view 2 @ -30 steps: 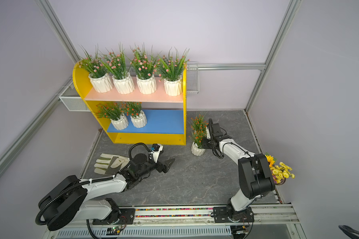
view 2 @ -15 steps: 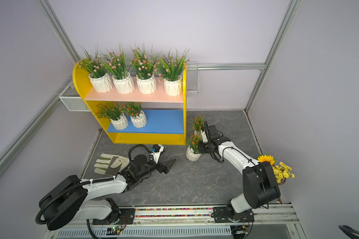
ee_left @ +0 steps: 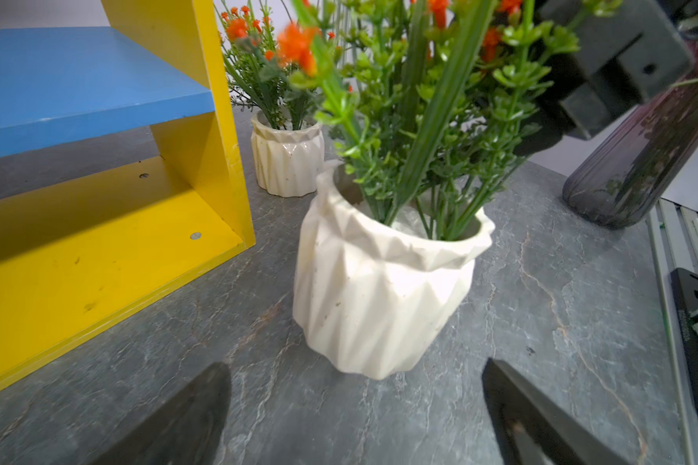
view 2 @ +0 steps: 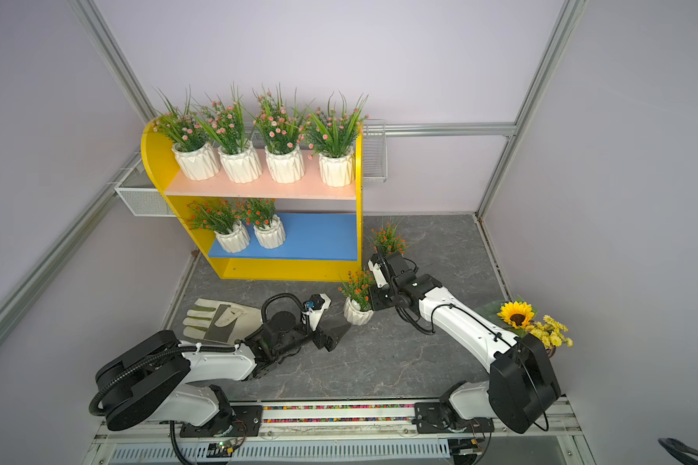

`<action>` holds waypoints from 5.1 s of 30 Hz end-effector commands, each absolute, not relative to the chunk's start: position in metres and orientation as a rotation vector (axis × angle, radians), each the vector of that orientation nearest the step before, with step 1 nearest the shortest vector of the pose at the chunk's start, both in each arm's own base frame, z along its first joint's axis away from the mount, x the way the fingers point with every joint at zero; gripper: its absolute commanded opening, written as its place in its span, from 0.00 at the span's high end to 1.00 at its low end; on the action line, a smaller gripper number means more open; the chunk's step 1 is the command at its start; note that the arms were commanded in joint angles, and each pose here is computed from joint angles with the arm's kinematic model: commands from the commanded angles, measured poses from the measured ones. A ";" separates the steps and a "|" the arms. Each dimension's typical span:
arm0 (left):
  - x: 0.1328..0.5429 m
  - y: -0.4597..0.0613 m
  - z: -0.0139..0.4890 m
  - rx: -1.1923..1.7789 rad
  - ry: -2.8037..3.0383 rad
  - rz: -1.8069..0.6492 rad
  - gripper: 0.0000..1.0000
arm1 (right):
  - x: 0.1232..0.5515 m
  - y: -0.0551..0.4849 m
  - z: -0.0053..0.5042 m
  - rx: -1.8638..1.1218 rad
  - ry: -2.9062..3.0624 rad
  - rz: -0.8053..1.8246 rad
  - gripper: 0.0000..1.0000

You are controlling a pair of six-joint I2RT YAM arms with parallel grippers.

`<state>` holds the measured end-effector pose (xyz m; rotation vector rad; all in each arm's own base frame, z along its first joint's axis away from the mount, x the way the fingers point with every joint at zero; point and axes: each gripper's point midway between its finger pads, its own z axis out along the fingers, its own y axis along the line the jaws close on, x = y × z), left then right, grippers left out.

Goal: Place the baby's breath potted plants on the rack by color
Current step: Pick up the baby's breath potted plant from the center of the board, then place the baby's breath potted plant on the rack.

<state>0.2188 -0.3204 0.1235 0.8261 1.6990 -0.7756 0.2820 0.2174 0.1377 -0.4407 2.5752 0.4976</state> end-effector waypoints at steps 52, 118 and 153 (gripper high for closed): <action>0.225 -0.347 0.133 0.767 1.593 -0.589 0.41 | 0.249 0.301 0.169 -0.605 2.448 0.793 0.87; 0.467 -0.238 0.232 0.190 1.856 -0.227 0.55 | 0.237 0.169 0.151 -0.210 2.455 0.613 0.73; 0.496 -0.209 0.208 -0.019 1.941 -0.060 0.02 | 0.237 0.165 0.150 -0.207 2.456 0.587 0.70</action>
